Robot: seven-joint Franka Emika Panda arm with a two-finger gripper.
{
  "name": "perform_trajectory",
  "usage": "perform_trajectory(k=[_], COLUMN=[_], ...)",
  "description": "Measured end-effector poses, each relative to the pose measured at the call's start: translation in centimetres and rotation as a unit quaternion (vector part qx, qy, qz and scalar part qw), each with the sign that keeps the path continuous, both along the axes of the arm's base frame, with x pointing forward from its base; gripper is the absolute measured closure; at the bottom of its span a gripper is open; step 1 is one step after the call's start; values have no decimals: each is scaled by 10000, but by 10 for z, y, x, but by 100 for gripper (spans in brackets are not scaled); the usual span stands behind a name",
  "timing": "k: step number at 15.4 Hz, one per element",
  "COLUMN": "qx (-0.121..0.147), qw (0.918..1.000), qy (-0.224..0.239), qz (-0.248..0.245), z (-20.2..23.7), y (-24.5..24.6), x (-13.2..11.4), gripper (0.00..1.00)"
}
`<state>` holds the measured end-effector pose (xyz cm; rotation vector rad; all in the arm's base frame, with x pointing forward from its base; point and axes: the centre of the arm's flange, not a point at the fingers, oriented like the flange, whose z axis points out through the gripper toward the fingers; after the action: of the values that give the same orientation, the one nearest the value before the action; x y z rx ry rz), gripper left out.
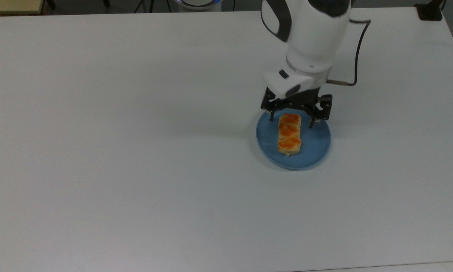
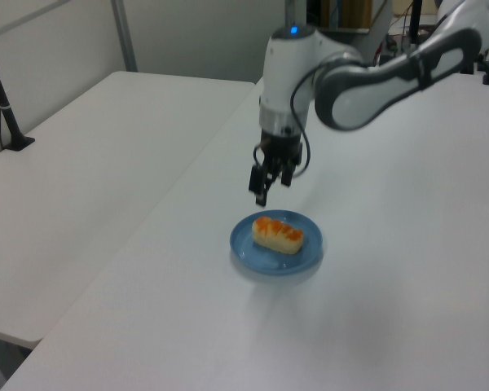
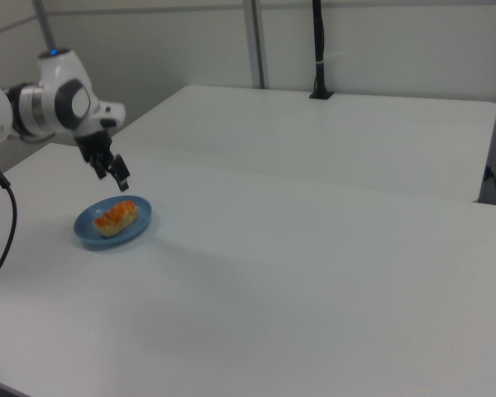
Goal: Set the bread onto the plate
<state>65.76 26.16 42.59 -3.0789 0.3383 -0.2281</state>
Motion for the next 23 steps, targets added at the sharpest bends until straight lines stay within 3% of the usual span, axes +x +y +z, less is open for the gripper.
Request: perform_trajectory(k=[3,6,9,12,16,23], qx=[2,-178,-291,-436,-524,-544], qw=[9992,9982,9980,9986,9979,9974], qy=[52,252,240,229,284,218], qz=[-394,-514,-515,-178,262,419], z=[78,149,202,242,252,209], y=[-56,-113,-179,-247,-310,-308], x=[-11,-42,-68,-96,-123,-109], gripper=[0,0,0,0,0,0])
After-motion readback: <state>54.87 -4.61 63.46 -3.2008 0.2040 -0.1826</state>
